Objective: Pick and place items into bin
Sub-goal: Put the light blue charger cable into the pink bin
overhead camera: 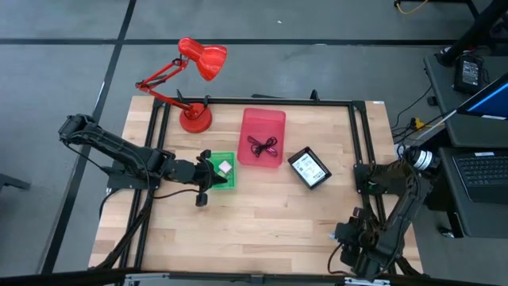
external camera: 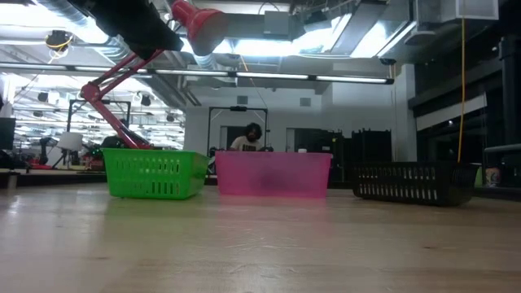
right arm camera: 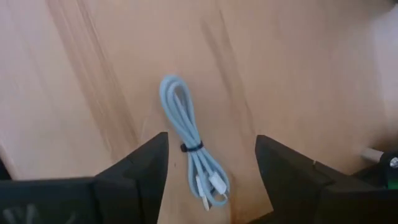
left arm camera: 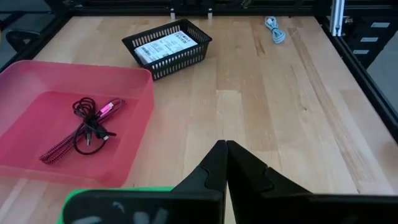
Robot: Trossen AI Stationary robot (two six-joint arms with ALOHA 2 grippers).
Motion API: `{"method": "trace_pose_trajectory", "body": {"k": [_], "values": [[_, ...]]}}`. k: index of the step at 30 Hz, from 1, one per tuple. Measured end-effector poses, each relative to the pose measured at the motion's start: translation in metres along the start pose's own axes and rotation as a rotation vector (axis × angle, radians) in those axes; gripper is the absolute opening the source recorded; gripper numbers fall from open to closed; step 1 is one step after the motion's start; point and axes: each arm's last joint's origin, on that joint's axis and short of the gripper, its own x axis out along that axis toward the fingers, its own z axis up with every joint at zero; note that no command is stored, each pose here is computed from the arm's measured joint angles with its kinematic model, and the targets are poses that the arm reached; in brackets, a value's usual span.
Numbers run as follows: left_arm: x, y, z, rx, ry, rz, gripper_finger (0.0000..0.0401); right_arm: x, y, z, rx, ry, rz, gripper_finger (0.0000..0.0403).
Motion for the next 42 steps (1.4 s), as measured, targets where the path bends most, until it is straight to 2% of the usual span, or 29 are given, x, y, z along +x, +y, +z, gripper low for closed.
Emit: {"method": "trace_pose_trajectory", "body": {"k": [10, 19, 28, 32, 38, 42], "values": [[0.000, 0.000, 0.000, -0.019, -0.001, 0.005, 0.0003, 0.000, 0.007, -0.016, 0.076, 0.017, 0.035, 0.0220], [0.000, 0.000, 0.000, -0.025, -0.001, 0.006, 0.0003, 0.013, 0.012, -0.019, 0.064, 0.017, -0.020, 0.0220], [0.000, 0.000, 0.000, -0.030, -0.001, 0.005, 0.0003, 0.050, -0.002, -0.027, 0.073, 0.022, 0.015, 0.0220], [0.000, 0.000, 0.000, -0.057, -0.001, 0.005, 0.0003, 0.054, -0.009, -0.029, 0.073, 0.017, 0.052, 0.0220], [0.000, 0.000, 0.000, -0.060, -0.001, 0.005, 0.0003, 0.060, -0.019, -0.031, 0.092, 0.034, 0.170, 0.0220], [0.000, 0.000, 0.000, -0.060, -0.001, 0.006, 0.0003, 0.066, -0.026, -0.033, 0.102, 0.046, 0.191, 0.0215]]}}
